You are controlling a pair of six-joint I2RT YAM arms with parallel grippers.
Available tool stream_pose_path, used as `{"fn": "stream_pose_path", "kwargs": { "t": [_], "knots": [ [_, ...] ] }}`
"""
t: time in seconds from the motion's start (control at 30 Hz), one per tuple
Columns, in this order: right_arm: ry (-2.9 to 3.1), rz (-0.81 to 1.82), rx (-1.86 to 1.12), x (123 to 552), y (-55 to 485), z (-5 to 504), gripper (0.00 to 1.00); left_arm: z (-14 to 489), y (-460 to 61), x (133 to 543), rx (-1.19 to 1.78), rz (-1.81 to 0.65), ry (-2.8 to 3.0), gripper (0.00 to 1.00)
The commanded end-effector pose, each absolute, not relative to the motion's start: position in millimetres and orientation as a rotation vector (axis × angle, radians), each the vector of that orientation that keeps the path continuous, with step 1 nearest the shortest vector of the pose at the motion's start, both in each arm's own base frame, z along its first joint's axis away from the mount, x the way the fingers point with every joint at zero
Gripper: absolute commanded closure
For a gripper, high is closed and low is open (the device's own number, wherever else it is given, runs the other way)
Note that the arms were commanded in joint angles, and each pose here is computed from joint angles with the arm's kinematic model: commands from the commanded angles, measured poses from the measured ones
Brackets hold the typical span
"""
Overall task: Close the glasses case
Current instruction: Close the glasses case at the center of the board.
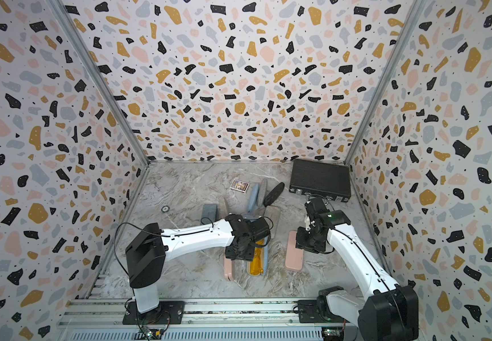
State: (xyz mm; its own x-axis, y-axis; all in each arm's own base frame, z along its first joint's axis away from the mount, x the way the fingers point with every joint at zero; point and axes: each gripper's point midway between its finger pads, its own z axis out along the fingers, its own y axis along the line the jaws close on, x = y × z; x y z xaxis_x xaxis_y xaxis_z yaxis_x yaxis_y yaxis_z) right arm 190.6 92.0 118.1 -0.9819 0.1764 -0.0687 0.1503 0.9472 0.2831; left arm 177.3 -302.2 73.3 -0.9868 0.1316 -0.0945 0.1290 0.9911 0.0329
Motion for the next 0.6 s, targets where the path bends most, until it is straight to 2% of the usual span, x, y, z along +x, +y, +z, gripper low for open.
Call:
{"fn": "stream_pose_path", "kwargs": {
  "t": [0.0,0.07,0.17,0.2,0.3,0.57],
  "knots": [
    [2.988,0.496,0.246,186,101,122,0.68,72,-286,174,0.222,0.091,3.042,0.44],
    [2.989,0.497,0.232,184,103,122,0.78,65,-283,171,0.233,0.092,3.056,0.47],
    [2.999,0.5,0.201,182,108,119,0.97,59,-280,171,0.238,0.091,3.069,0.64],
    [3.005,0.499,0.192,181,111,118,1.0,57,-279,171,0.234,0.085,3.074,0.7],
    [3.02,0.477,0.167,179,116,114,1.0,55,-277,173,0.22,0.063,3.084,0.77],
    [3.029,0.449,0.131,186,129,109,1.0,43,-279,173,0.238,0.035,3.104,0.85]
  ]
}}
